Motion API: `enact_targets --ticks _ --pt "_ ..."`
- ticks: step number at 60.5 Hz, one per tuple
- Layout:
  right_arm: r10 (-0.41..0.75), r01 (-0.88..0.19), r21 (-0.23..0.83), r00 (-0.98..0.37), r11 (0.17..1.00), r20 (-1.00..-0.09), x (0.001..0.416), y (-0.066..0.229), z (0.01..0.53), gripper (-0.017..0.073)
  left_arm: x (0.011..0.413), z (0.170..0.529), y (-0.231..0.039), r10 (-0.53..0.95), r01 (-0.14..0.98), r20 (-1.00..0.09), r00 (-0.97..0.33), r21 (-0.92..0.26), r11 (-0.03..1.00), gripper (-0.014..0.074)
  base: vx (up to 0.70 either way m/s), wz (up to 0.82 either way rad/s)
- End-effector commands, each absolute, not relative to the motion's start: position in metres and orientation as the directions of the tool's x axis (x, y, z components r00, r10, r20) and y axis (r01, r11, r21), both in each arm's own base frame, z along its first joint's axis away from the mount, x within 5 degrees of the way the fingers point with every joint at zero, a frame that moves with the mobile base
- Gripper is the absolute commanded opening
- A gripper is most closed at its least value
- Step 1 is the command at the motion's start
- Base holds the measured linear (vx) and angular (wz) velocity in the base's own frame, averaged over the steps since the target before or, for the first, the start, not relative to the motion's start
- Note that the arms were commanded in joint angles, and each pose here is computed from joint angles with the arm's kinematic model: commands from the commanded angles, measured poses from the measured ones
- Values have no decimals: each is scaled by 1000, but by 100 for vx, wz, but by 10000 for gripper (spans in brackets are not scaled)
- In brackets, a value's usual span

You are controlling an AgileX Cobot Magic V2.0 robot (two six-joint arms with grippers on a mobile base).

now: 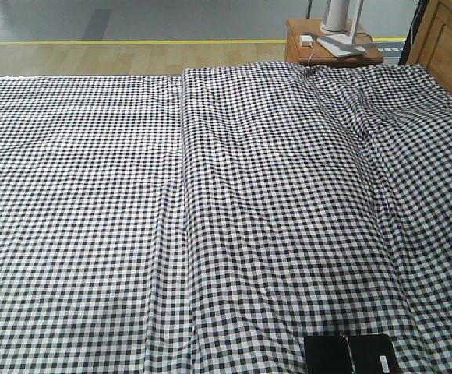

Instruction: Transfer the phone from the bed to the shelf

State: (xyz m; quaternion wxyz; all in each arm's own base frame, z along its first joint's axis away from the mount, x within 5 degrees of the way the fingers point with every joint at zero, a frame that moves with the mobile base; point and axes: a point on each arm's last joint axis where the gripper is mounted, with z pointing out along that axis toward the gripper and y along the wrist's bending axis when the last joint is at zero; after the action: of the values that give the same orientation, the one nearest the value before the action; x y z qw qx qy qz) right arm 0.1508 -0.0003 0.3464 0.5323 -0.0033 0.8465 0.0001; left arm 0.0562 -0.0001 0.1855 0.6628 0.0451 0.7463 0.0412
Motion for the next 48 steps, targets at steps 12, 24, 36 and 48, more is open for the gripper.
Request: enact_targets --ticks 12,24,36,48 --pt "8 7 6 -335 1000 -942 154 -1 362 710 55 200 0 108 5 -994 -12 108 994 1 0 0" --pt "21 11 18 -365 1000 -931 153 -1 360 692 55 200 0 108 5 -994 -12 108 994 1 0 0" --pt "104 81 77 -417 994 -903 144 -5 381 685 55 200 0 108 5 -994 -12 108 994 1 0 0" --pt "151 254 29 -475 967 -867 138 -26 407 676 55 200 0 108 5 -994 -12 108 994 1 0 0"
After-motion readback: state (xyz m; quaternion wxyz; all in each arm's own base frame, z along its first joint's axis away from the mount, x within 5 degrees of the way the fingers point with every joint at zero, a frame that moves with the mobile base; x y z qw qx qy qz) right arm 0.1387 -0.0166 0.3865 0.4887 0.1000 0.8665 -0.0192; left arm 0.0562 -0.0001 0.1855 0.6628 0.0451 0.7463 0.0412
